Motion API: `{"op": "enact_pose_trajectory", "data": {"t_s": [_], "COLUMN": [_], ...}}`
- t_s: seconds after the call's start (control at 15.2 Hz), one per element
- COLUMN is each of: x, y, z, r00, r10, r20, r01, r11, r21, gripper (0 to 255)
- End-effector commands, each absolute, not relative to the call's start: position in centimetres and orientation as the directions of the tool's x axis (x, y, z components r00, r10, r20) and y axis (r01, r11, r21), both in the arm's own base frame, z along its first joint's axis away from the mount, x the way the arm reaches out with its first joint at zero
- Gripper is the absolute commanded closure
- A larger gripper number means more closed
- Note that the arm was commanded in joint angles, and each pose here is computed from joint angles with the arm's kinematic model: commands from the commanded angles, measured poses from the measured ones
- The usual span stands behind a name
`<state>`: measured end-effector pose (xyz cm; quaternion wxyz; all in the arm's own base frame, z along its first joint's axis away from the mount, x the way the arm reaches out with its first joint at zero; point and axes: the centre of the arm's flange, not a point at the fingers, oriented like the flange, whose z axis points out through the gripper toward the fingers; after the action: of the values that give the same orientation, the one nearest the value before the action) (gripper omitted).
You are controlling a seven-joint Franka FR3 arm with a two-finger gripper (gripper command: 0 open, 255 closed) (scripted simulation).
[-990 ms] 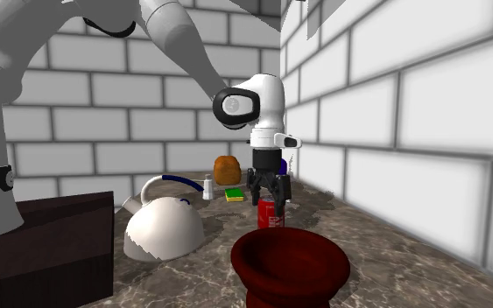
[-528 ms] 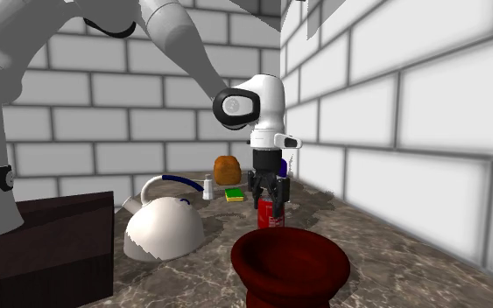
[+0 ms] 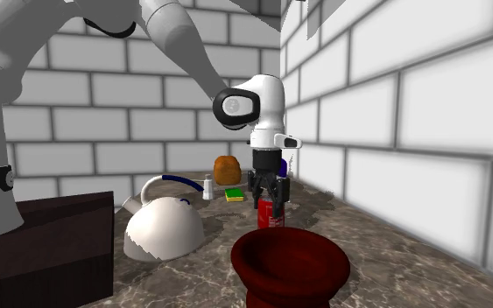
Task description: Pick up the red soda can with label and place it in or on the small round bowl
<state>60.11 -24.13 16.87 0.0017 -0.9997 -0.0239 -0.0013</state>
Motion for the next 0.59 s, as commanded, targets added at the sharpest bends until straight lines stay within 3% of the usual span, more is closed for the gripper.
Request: {"op": "enact_pose_trajectory", "data": {"t_s": [0.0, 0.53], "x": [60.1, 60.1], "y": [-24.2, -24.2], "z": [17.4, 21.6], "r00": [0.999, 0.999], "r10": [0.047, 0.047], "r20": [0.002, 0.002], "r01": [0.047, 0.047], "r11": [-0.999, -0.999], "r21": [-0.003, -0.003], "gripper": [255, 255]}}
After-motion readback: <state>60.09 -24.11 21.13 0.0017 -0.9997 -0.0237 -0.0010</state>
